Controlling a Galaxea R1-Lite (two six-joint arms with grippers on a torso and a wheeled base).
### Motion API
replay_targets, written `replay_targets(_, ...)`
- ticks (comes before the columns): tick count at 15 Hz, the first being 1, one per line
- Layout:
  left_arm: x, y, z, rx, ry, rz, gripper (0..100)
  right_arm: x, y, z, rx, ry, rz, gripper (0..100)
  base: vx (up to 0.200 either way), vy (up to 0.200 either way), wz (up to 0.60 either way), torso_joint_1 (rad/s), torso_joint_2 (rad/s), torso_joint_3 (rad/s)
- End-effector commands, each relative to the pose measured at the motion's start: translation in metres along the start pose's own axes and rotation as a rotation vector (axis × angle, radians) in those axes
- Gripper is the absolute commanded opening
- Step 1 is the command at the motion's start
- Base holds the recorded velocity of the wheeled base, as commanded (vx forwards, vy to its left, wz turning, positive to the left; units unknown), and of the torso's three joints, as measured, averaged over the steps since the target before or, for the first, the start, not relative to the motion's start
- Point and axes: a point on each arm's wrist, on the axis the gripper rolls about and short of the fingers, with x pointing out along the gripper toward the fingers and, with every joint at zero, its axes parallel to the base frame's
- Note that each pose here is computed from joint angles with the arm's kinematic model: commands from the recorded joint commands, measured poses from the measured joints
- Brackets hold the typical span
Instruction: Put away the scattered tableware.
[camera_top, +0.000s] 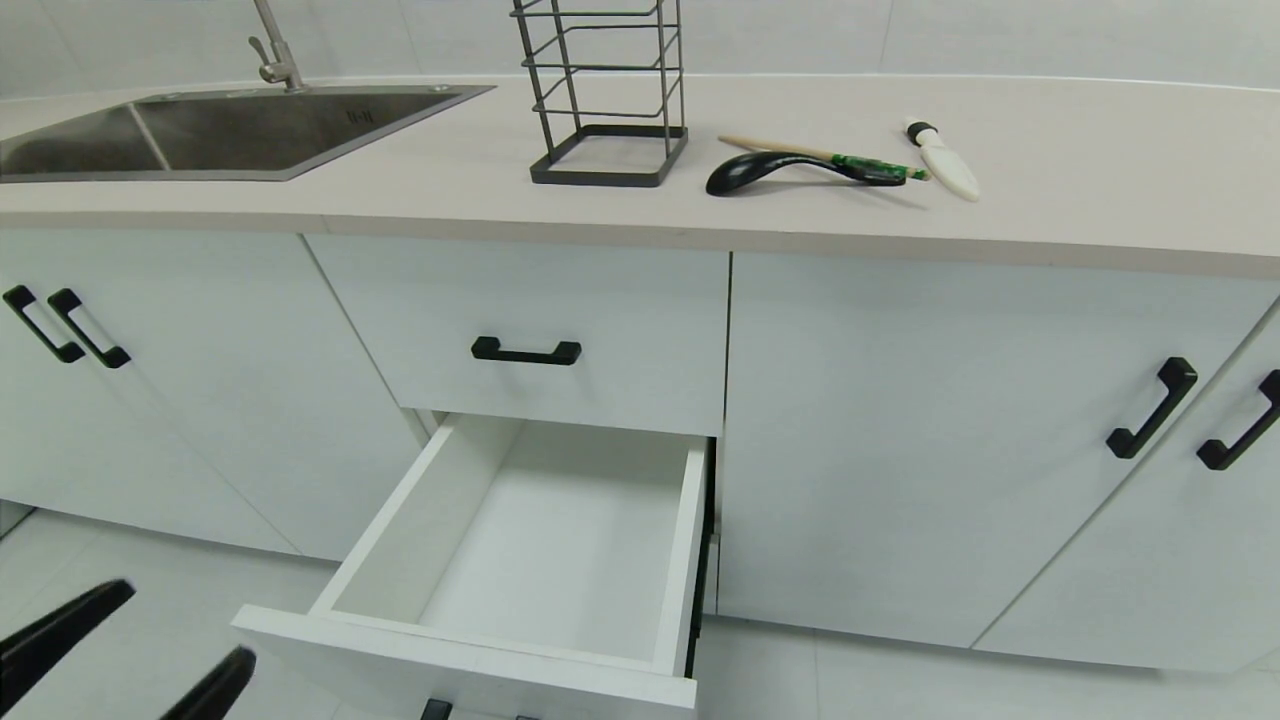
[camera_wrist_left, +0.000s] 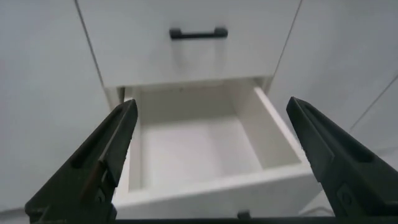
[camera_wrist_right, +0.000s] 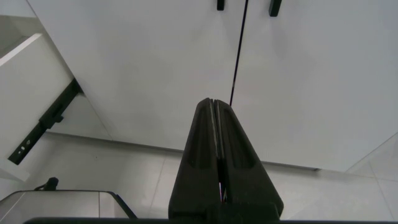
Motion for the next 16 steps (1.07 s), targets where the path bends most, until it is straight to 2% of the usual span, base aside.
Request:
replay_targets(1,-0.056,-0.012,-0.036,0.125,0.0,0.1,100,0.0,0.0,0.0,-0.001,0.001,0.0,0,0.0,0.0,0.0,0.0,0.0,0.0)
replay_targets(2,-0.065,-0.015,-0.051,0.124,0.028,0.122,100,0.0,0.0,0.0,-0.001,0.001,0.0,0,0.0,0.0,0.0,0.0,0.0,0.0)
replay_targets(3,-0.069,-0.016,-0.058,0.106,0.058,0.15,100,0.0,0.0,0.0,-0.001,0.001,0.0,0,0.0,0.0,0.0,0.0,0.0,0.0)
replay_targets(4,-0.068,-0.016,-0.057,0.083,0.038,0.152,100,0.0,0.0,0.0,0.002,0.001,-0.001,0,0.0,0.0,0.0,0.0,0.0,0.0)
replay_targets(10,-0.069,-0.013,-0.058,0.086,0.043,0.294,100,0.0,0.0,0.0,0.002,0.001,-0.001,0,0.0,0.0,0.0,0.0,0.0,0.0)
replay_targets(12,-0.07,-0.01,-0.058,0.086,0.045,0.415,100,0.0,0.0,0.0,0.002,0.001,-0.001,0,0.0,0.0,0.0,0.0,0.0,0.0)
replay_targets(13,-0.07,-0.01,-0.058,0.085,0.045,0.43,100,0.0,0.0,0.0,0.002,0.001,-0.001,0,0.0,0.0,0.0,0.0,0.0,0.0)
replay_targets(14,-0.07,-0.009,-0.058,0.088,0.046,0.453,100,0.0,0.0,0.0,0.002,0.001,-0.001,0,0.0,0.0,0.0,0.0,0.0,0.0)
replay_targets(15,-0.07,-0.009,-0.058,0.109,0.053,0.463,100,0.0,0.0,0.0,0.002,0.001,-0.001,0,0.0,0.0,0.0,0.0,0.0,0.0)
replay_targets(16,-0.07,-0.009,-0.058,0.158,0.064,0.464,100,0.0,0.0,0.0,0.002,0.001,-0.001,0,0.0,0.0,0.0,0.0,0.0,0.0)
